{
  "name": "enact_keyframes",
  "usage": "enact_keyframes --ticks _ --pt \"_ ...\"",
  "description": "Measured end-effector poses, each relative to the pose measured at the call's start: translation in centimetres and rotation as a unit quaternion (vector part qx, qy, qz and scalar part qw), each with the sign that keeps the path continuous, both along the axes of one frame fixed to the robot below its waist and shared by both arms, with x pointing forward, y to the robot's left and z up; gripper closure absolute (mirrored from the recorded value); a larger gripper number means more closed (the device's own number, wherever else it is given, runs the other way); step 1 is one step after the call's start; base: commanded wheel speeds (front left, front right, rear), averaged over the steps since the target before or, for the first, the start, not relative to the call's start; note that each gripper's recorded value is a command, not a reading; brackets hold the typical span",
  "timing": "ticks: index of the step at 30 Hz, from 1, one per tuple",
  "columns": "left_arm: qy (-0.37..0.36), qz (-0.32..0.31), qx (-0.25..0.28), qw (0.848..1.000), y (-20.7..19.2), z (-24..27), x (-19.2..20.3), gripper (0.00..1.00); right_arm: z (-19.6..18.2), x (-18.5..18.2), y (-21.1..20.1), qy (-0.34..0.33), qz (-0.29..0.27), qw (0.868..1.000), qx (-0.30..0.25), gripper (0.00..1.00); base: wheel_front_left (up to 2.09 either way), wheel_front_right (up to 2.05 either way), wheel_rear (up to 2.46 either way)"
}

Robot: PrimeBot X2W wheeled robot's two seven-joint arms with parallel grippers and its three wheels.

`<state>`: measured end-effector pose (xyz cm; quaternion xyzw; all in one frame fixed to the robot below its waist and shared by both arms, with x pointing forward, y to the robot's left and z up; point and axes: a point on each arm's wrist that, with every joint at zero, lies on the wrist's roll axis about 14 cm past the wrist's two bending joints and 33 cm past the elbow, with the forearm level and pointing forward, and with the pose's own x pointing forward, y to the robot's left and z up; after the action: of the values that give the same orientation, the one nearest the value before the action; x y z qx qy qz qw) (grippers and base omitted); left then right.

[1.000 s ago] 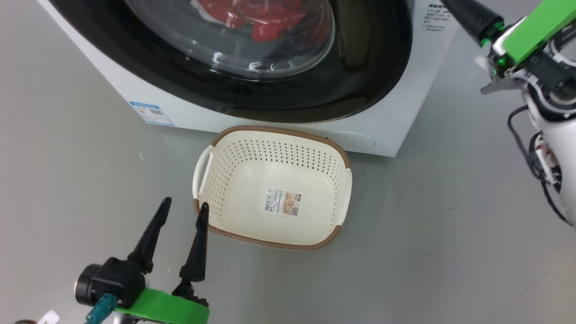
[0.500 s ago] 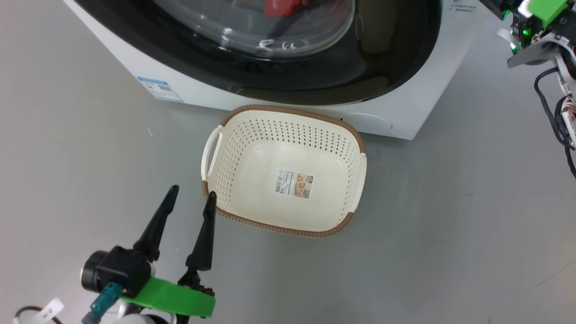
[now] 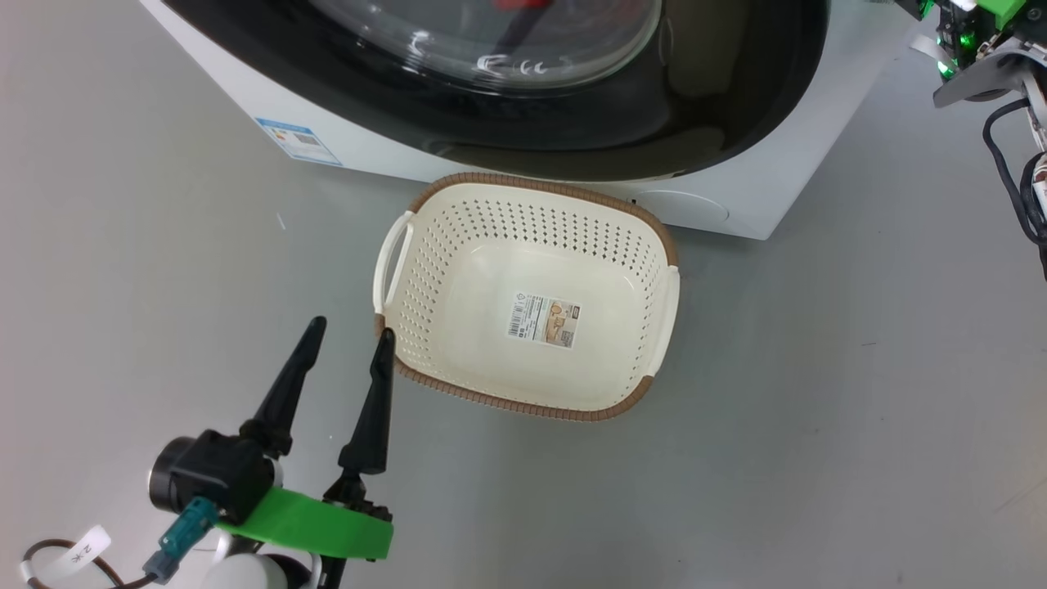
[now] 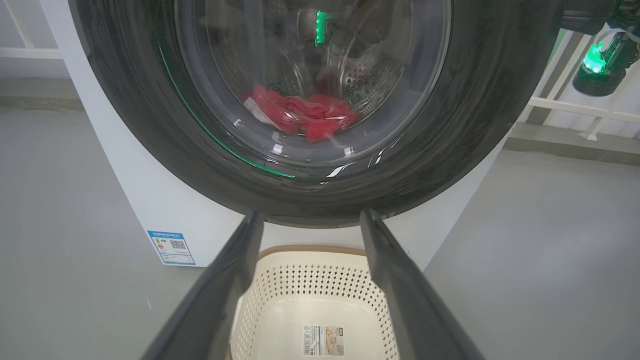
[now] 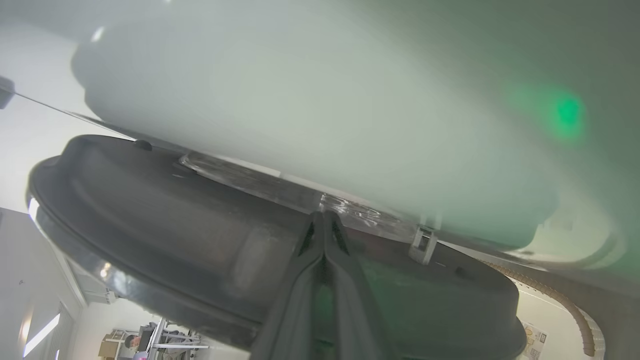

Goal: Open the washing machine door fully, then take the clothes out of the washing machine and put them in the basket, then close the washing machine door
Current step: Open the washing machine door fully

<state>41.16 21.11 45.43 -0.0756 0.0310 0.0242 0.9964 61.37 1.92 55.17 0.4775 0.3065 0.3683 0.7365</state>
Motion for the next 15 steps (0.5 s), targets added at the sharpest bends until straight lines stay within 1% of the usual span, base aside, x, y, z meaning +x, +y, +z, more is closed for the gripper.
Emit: enact_keyframes --ticks 9,15 --pt "-0.008 -0.004 -0.002 1.0 -0.3 0.5 0.0 0.0 0.3 -2.0 1.1 -0.007 0.039 0.999 -0.015 1.0 0.0 0.0 0.0" --pt "-0.018 -0.006 -0.003 1.0 -0.4 1.3 -0.2 0.0 0.1 -4.2 1.6 -0.01 0.062 0.998 -0.022 1.0 0.0 0.0 0.0"
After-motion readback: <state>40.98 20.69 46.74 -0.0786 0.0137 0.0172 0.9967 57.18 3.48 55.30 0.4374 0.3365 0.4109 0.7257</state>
